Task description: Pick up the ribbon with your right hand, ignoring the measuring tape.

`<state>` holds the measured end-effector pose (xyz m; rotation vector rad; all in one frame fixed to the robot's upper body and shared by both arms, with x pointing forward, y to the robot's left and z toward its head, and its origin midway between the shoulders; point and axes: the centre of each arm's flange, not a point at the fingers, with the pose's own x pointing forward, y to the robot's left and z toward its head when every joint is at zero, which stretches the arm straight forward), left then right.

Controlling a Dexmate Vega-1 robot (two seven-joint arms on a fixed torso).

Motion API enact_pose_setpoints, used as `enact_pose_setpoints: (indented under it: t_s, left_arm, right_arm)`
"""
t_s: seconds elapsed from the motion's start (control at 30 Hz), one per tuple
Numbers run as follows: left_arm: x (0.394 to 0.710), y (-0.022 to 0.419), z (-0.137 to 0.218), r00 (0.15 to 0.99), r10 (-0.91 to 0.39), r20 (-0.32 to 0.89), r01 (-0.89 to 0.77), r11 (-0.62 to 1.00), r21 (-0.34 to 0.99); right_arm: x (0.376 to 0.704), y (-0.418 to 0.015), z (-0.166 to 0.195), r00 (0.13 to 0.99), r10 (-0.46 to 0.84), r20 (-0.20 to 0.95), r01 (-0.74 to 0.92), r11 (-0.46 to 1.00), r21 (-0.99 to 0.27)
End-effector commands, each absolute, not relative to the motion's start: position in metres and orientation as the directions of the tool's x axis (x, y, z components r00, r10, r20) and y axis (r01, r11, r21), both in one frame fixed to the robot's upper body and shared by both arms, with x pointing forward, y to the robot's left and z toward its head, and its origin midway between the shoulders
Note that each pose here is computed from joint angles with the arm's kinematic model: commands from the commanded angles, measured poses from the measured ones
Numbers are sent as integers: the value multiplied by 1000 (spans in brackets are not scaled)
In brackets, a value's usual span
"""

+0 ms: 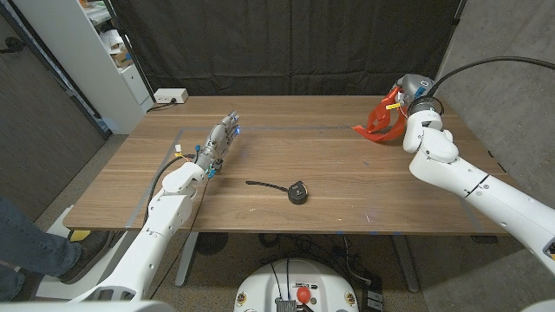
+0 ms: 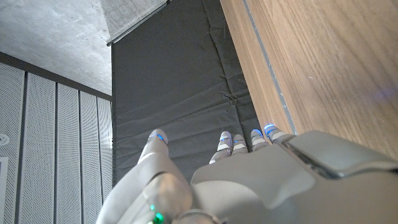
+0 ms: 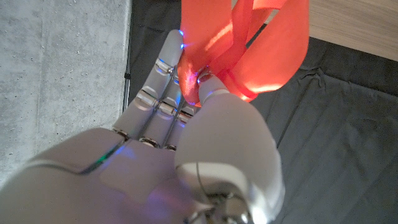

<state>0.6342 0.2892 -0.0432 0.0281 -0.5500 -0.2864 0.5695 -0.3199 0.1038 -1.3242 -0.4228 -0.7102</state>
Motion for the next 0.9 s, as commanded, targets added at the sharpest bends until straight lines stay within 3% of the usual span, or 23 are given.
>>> enact_pose_setpoints:
  t_s: [0.03, 0.9]
  left_arm:
    - [635, 288, -43, 813, -276, 512, 262, 960, 102]
    - [639, 294, -36, 810, -284, 513, 265, 958, 112]
  right_arm:
    - [559, -320, 115, 702, -223, 676, 704, 78, -706]
    - [551, -314, 132, 699, -208, 684, 713, 120, -691]
